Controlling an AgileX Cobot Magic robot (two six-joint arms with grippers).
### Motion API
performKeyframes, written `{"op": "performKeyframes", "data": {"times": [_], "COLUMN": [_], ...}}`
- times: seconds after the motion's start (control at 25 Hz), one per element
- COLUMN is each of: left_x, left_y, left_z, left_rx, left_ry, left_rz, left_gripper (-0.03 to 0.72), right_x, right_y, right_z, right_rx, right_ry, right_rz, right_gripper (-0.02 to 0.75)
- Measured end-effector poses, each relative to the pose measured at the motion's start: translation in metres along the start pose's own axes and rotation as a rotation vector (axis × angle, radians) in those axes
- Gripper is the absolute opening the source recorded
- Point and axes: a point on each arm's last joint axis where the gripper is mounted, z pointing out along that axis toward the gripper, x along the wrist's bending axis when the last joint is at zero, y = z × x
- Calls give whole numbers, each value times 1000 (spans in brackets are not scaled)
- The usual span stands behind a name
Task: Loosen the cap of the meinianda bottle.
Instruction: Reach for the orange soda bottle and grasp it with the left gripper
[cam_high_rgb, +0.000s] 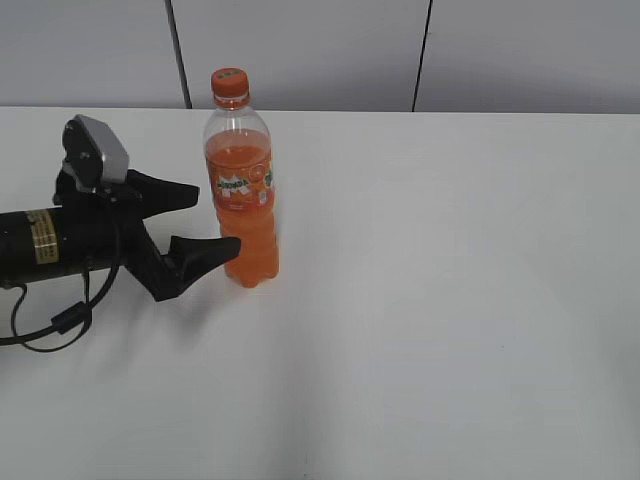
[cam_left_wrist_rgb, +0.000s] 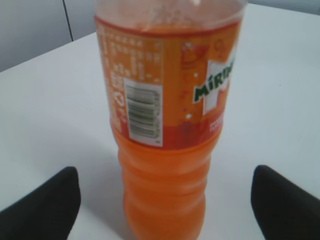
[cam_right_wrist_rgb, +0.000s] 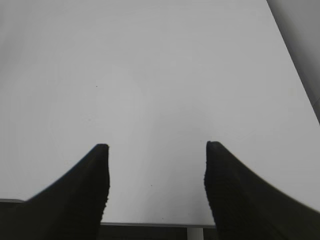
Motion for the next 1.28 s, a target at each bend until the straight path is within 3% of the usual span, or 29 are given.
{"op": "performKeyframes", "data": {"times": [0.28, 0.48, 0.88, 1.0, 1.28], "left_x": [0, 2, 1, 0, -12], "left_y": [5, 5, 2, 2, 2], "left_z": [26, 36, 38, 38, 37], "left_rx": [-8, -11, 13, 13, 5], "left_ry": [-28, 12, 10, 3, -133], "left_rz": [27, -5, -7, -3, 79], "left_gripper": [631, 611, 424, 403, 403], "right_x": [0, 0, 0, 0, -2], "right_y": [0, 0, 0, 1, 30], "right_z": [0, 0, 0, -1, -3], "right_rx": [0, 0, 0, -4, 51], "right_ry": [0, 0, 0, 5, 10], "right_rz": [0, 0, 0, 3, 3], "right_gripper": [455, 455, 455, 455, 455]}}
